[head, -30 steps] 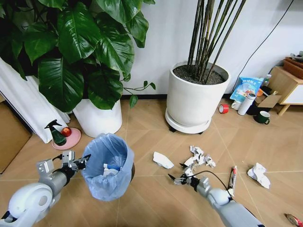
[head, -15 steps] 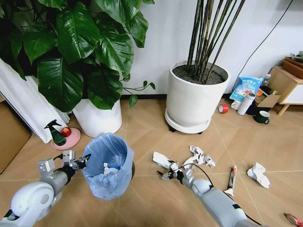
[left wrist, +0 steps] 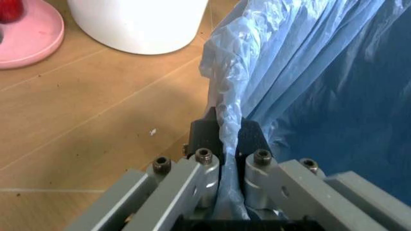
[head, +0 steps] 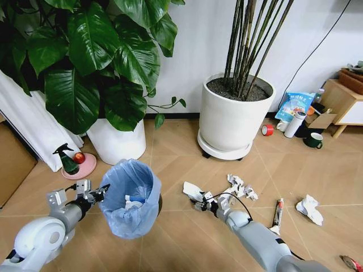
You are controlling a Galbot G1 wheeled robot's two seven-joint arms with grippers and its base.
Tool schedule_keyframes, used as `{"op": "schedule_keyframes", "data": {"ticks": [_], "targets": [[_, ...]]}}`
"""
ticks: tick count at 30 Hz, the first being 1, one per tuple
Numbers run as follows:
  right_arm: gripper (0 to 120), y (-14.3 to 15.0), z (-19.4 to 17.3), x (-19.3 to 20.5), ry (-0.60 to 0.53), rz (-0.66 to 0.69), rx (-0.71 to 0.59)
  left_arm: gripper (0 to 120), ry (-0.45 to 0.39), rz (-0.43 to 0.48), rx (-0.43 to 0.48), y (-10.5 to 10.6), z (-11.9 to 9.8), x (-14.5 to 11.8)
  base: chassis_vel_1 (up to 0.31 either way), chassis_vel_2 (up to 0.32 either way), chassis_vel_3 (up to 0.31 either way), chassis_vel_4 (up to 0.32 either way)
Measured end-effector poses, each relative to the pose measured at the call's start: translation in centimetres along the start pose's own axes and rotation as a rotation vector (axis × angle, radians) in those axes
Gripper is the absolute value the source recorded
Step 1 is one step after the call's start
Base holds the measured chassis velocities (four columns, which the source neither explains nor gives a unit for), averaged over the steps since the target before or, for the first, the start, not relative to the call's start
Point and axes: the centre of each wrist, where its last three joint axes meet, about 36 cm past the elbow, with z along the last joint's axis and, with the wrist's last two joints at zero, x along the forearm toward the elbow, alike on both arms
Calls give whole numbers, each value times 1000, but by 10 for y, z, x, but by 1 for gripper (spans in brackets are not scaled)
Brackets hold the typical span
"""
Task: Pick up the trash bin and place the garbage on the floor into it.
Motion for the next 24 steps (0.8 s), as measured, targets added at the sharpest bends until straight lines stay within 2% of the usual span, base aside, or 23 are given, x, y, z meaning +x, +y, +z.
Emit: {"op": "schedule_keyframes", "data": {"ticks": [2, 4, 6, 7, 8, 10, 12, 14, 24], "targets": [[45, 2, 0, -1, 0, -4, -6, 0, -1, -1, 0, 0, 0, 1, 0, 0, 0, 0], [31, 5, 1, -2, 5, -11, -12, 0, -3, -2, 0, 0, -1, 2, 0, 0, 0, 0], [31, 5, 1, -2, 7, -11, -12, 0, -4, -2, 0, 1, -1, 2, 0, 0, 0, 0], [23, 5, 2, -2, 12, -15, -13, 0, -6, -3, 0, 1, -2, 3, 0, 0, 0, 0], [23, 5, 2, -2, 12, -15, -13, 0, -6, -3, 0, 1, -2, 3, 0, 0, 0, 0], [11, 5, 3, -1, 16, -17, -16, 0, -7, -5, 0, 2, -3, 3, 0, 0, 0, 0], [8, 5, 3, -1, 18, -18, -17, 0, -7, -5, 0, 2, -3, 3, 0, 0, 0, 0], [0, 4, 3, 0, 19, -18, -19, 0, -8, -6, 2, 2, -3, 3, 0, 0, 0, 0], [0, 1, 10, 6, 27, -12, -26, 0, -12, -4, 4, 2, -4, 3, 0, 0, 0, 0]]}}
